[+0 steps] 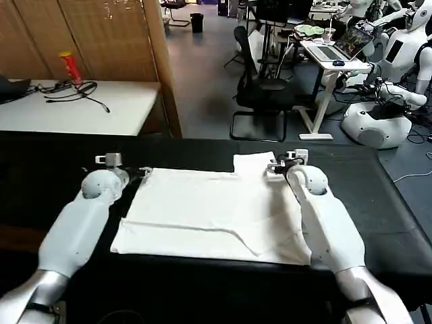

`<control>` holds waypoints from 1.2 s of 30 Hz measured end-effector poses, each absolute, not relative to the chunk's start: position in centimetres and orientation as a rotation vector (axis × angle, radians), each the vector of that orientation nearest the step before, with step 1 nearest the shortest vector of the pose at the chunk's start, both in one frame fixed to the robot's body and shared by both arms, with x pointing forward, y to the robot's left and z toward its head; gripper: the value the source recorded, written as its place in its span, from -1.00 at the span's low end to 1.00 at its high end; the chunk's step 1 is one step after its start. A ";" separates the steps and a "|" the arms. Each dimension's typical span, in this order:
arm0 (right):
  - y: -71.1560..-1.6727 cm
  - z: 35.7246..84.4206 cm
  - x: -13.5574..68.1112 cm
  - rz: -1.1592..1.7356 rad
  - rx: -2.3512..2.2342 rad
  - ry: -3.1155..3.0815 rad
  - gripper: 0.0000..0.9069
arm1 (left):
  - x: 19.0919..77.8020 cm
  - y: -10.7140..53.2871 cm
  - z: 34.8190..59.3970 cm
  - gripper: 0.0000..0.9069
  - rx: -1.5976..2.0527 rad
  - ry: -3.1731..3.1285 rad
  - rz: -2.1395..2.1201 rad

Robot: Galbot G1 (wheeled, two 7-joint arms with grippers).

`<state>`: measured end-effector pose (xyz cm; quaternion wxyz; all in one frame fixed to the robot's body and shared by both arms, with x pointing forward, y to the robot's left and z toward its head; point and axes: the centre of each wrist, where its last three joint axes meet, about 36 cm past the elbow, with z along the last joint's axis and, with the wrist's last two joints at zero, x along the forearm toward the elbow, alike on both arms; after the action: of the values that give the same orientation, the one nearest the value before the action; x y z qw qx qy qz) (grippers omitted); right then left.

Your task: Fold and organize the clothes.

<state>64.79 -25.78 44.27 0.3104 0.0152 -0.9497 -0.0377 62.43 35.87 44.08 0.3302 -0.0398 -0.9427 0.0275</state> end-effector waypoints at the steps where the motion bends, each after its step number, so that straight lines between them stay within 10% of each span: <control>1: -25.8 44.2 64.8 -0.100 0.039 -2.507 0.48 | 62.4 35.8 44.1 -0.46 -0.111 -2.465 0.070; 4: -25.8 43.9 64.7 -0.099 0.041 -2.502 0.27 | 62.4 35.6 44.0 -0.63 -0.124 -2.466 0.068; 8: -25.6 43.6 64.6 -0.102 0.050 -2.499 -0.76 | 62.6 35.4 43.7 -0.85 -0.135 -2.468 0.058; 11: -25.5 43.4 64.4 -0.104 0.057 -2.500 -0.98 | 62.6 35.2 43.5 -0.96 -0.143 -2.474 0.046; 36: -27.8 46.7 57.8 -0.075 0.126 -2.707 -1.00 | 59.8 35.6 46.9 -1.00 -0.179 -2.554 0.077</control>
<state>57.76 -27.82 46.68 0.2137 0.0453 -0.9755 -0.0270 59.76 35.65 46.92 0.2861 -0.0669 -0.9554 0.0288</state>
